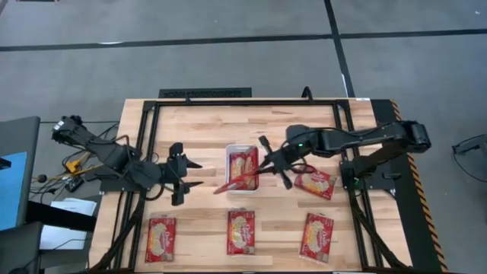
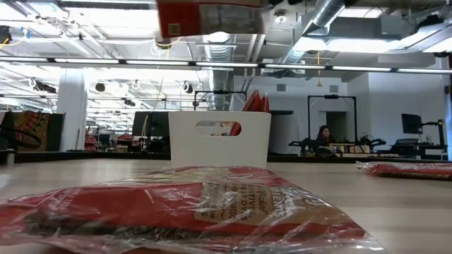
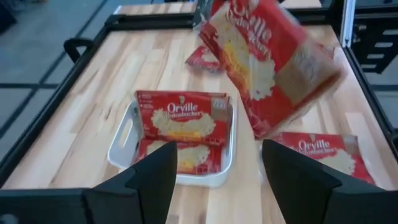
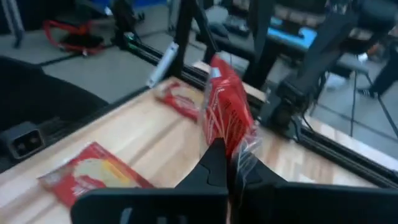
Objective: Sort popcorn bags into baskets
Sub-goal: Put the red popcorn bag into the white bin
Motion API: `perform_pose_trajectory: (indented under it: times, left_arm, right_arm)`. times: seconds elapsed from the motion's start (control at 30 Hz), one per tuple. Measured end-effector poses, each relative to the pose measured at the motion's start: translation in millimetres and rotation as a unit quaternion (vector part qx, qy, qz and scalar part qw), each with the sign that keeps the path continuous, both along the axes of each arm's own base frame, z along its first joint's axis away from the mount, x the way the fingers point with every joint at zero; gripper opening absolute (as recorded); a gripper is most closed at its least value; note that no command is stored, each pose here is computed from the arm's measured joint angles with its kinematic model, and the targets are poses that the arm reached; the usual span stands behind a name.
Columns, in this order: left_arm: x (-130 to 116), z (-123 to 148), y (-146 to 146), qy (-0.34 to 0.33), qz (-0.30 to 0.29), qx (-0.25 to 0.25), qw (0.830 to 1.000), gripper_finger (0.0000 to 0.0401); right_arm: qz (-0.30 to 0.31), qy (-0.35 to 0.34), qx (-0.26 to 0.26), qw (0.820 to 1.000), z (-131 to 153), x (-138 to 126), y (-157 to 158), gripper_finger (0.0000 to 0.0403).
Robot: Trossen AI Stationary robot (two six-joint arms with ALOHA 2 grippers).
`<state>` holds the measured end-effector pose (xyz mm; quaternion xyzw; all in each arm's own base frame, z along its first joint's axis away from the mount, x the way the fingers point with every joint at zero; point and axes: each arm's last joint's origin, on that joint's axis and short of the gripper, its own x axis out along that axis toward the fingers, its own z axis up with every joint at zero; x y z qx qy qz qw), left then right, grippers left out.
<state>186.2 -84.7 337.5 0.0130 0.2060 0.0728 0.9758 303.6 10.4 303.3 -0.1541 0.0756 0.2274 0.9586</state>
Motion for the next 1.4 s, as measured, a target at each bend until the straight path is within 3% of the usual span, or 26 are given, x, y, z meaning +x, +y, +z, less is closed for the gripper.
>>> perform_pose_trajectory:
  times: [0.37,0.6,0.77,0.9,1.03,1.17,1.33,1.4]
  left_arm:
    - [28,-55,-18,-0.09,-0.016,0.039,0.995,0.0226]
    - [49,-76,-28,-0.084,-0.029,0.068,0.994,0.0226]
    - [55,-82,-31,-0.084,-0.018,0.078,0.993,0.0229]
    - [54,-82,-27,-0.083,0.043,0.114,0.989,0.024]
    - [56,-77,-28,-0.098,0.008,0.127,0.987,0.0237]
    - [58,-73,-30,-0.119,-0.026,0.132,0.984,0.0179]
    - [58,-72,-29,-0.116,-0.019,0.147,0.982,0.0031]
    - [59,-73,-28,-0.116,-0.009,0.142,0.983,0.0016]
  right_arm:
    - [-0.021,-0.059,0.065,0.996,-32,-18,-11,0.0004]
    - [-0.018,-0.061,0.067,0.996,-32,-19,-9,0.0004]
    - [-0.026,-0.07,0.071,0.995,-28,-21,-13,0.0007]
    - [-0.025,-0.077,0.073,0.994,-26,-20,-13,0.0004]
    - [-0.024,-0.073,0.077,0.994,-27,-20,-12,0.0008]
    - [-0.024,-0.073,0.08,0.994,-27,-20,-12,0.0004]
    - [-0.023,-0.065,0.081,0.994,-28,-21,-12,0.0018]
    - [-0.021,-0.059,0.081,0.995,-29,-21,-10,0.0031]
